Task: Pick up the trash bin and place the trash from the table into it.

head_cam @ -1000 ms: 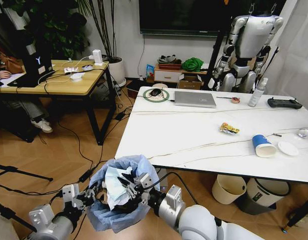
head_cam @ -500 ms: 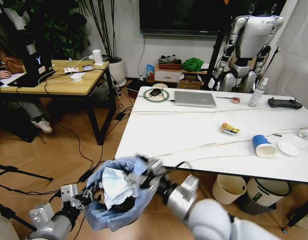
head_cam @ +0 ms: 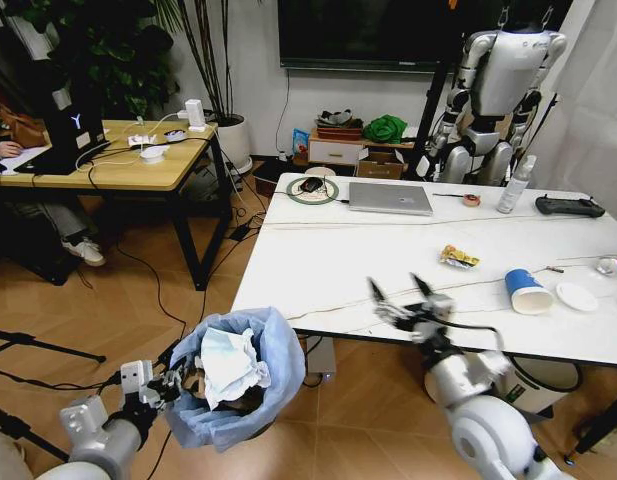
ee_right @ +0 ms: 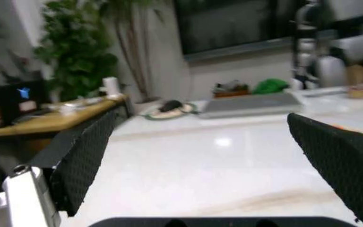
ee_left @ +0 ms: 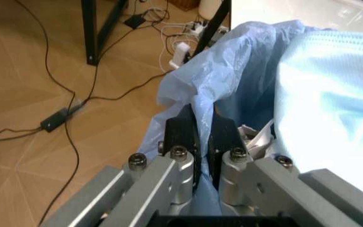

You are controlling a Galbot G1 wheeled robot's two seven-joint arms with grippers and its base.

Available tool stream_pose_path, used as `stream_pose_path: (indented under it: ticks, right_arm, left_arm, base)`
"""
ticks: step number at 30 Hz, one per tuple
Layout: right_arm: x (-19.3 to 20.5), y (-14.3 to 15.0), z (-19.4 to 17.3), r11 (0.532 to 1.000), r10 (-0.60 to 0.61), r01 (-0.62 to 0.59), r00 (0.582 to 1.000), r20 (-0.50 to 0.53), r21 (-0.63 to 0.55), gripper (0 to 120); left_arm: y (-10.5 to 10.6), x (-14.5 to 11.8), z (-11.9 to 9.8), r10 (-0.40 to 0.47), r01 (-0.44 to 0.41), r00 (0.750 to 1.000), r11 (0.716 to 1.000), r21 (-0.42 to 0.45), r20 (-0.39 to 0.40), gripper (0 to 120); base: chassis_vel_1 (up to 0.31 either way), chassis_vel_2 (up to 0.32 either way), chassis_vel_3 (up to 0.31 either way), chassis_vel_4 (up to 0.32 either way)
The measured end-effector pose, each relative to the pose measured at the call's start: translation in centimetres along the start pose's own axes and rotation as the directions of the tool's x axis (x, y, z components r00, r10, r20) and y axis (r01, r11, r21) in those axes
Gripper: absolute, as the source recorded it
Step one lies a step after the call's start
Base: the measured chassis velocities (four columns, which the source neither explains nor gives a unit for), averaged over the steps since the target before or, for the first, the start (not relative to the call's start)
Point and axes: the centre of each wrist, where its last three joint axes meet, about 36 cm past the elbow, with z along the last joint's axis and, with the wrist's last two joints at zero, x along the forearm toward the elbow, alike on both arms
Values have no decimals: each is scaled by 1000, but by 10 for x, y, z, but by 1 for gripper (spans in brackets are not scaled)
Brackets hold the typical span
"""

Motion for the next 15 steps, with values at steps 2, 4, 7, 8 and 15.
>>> stream_pose_path:
  ticks: [2, 4, 7, 8, 15]
  right_arm:
    - [24, -13, 7, 998, 39, -39, 999, -12, 52, 100]
    - [42, -24, 9, 993, 77, -75, 997, -13, 94, 100]
    - [53, -29, 5, 989, 96, -95, 995, -3, 111, 100]
    - [54, -29, 4, 989, 98, -97, 995, 1, 114, 100]
    - [48, -23, 3, 991, 102, -105, 994, 44, 80, 100]
  left_arm:
    - [-1, -3, -3, 14, -14, 1000, 1000, -3, 1, 0]
    - [-7, -6, -5, 32, -32, 999, 999, 4, -19, 0]
    - [-13, -3, -5, 52, -52, 998, 999, -1, -41, 0]
    - [-14, -3, -5, 54, -54, 998, 999, -1, -44, 0]
    - [-26, -1, -1, 70, -69, 996, 997, 22, -59, 0]
  base:
    - [0, 0, 0, 0]
    - [0, 0, 0, 0]
    - [0, 0, 0, 0]
    - [0, 0, 0, 0]
    - [0, 0, 0, 0]
